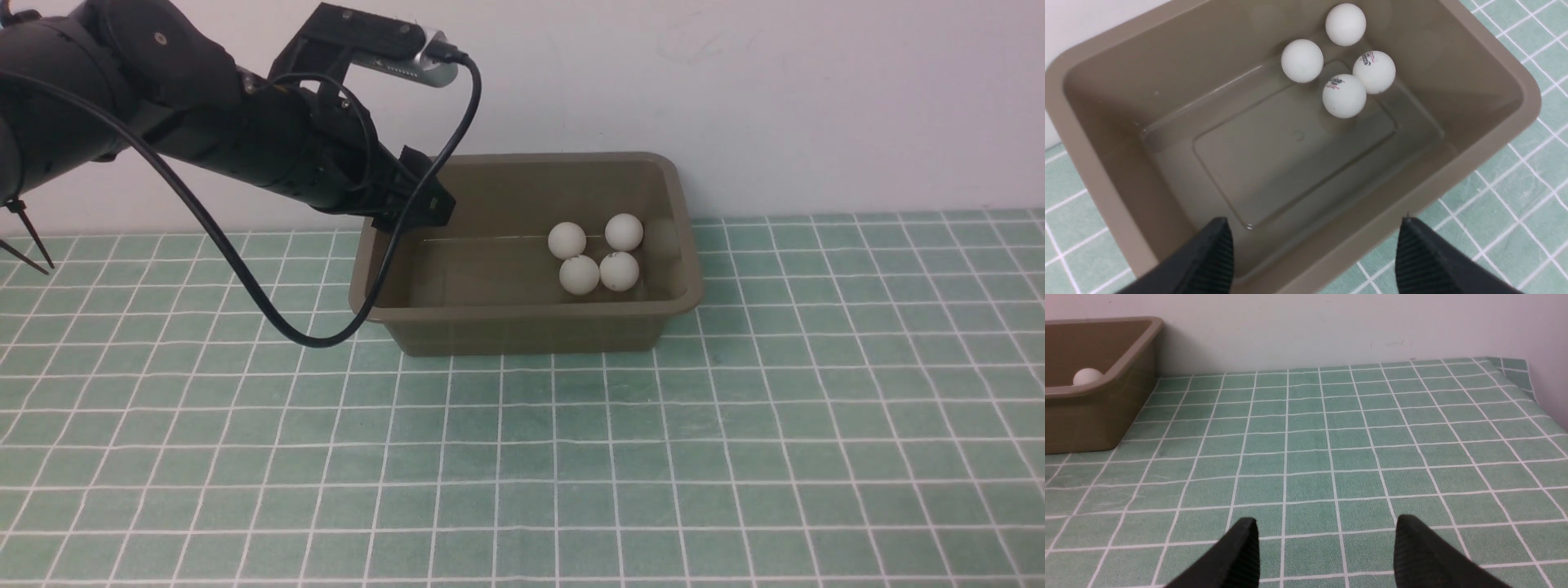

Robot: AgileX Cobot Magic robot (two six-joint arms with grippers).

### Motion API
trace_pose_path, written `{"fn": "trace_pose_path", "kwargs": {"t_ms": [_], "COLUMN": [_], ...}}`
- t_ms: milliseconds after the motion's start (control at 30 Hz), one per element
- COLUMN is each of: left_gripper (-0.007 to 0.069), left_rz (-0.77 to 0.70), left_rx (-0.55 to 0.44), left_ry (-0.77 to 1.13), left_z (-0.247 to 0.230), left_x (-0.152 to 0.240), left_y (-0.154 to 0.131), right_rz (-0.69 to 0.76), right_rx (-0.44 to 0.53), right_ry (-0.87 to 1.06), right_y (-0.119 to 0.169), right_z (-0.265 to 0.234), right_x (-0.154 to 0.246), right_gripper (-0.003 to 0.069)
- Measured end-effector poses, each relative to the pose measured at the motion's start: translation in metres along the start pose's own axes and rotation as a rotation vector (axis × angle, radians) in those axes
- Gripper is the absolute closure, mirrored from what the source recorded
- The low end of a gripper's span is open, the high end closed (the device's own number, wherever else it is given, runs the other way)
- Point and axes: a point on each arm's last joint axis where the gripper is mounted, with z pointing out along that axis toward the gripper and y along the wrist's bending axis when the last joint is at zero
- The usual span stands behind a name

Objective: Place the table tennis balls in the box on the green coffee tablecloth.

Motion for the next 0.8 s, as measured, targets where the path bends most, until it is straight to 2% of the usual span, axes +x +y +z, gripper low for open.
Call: {"fn": "trace_pose_path", "kwargs": {"t_ms": [200,667,800], "left_gripper": [0.0147,0.0147,0.0147], "left_rz": [-0.001,-0.215,-0.214], "left_rx": [0.011,0.146,0.158], "left_ry": [0.007,-0.101,-0.114], "left_z": [0.0,-0.001,-0.005], "left_x": [0.001,-0.01,-0.011], "left_y": [-0.001,-0.012,-0.008], "right_rz": [0.0,0.0,0.0], "right_rx": [0.0,0.0,0.0], "right_ry": [0.0,0.0,0.0], "right_y": [0.0,0.0,0.0], "right_z": [0.0,0.0,0.0], "right_x": [0.0,0.0,0.0], "right_gripper": [0.0251,0.0251,0.0251]}}
